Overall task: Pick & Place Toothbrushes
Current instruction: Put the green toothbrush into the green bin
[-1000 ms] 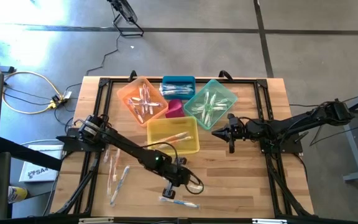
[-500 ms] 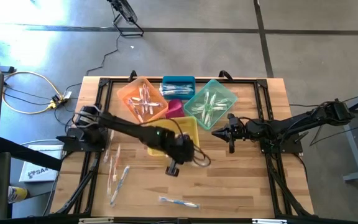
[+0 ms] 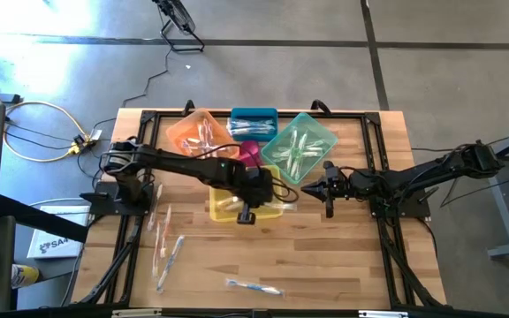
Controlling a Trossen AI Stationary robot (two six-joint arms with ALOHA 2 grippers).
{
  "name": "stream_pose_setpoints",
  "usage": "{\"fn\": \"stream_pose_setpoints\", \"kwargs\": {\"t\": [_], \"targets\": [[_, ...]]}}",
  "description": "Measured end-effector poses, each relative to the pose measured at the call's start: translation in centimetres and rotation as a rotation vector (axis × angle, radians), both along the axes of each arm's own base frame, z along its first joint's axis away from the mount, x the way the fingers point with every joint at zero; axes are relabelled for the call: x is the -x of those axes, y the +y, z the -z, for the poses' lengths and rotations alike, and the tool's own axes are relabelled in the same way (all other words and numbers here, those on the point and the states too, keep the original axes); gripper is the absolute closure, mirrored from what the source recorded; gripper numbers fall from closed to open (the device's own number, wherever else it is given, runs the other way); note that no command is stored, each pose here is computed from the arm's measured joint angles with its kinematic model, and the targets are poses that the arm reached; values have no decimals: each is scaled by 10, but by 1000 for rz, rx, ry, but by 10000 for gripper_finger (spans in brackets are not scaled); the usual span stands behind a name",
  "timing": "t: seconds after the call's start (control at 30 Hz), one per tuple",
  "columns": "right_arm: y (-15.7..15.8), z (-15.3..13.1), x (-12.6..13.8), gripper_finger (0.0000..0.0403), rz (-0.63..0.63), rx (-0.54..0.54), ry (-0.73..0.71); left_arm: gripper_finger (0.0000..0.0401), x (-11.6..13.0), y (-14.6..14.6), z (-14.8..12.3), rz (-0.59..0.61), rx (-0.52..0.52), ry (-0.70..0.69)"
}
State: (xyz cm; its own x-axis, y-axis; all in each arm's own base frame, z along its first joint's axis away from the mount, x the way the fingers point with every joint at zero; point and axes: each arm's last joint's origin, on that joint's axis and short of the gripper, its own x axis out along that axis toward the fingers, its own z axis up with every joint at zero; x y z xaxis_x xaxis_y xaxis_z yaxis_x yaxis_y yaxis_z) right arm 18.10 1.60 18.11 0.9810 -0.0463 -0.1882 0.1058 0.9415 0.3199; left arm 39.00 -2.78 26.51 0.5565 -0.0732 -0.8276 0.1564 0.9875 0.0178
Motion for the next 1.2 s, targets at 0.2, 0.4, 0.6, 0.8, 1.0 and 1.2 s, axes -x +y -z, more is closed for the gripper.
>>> {"fn": "stream_pose_setpoints", "kwargs": {"t": [0.2,0.4,0.6,0.8,1.0,1.2], "targets": [[0,0,0,398,-3,-10,0,401,11,8,38,-51,10,96],[3,0,0,398,-15,-10,1,401,23,2,28,-29,19,59],[6,-1,0,398,-21,-10,-12,401,45,12,-16,-29,-23,-82],[6,-2,1,398,14,-3,-21,401,78,33,-21,-90,-26,-201],[6,-3,0,398,14,-6,-37,401,103,50,-7,-145,15,-402],[5,-9,-1,398,70,-7,-102,401,117,61,-1,-136,45,-603]]}}
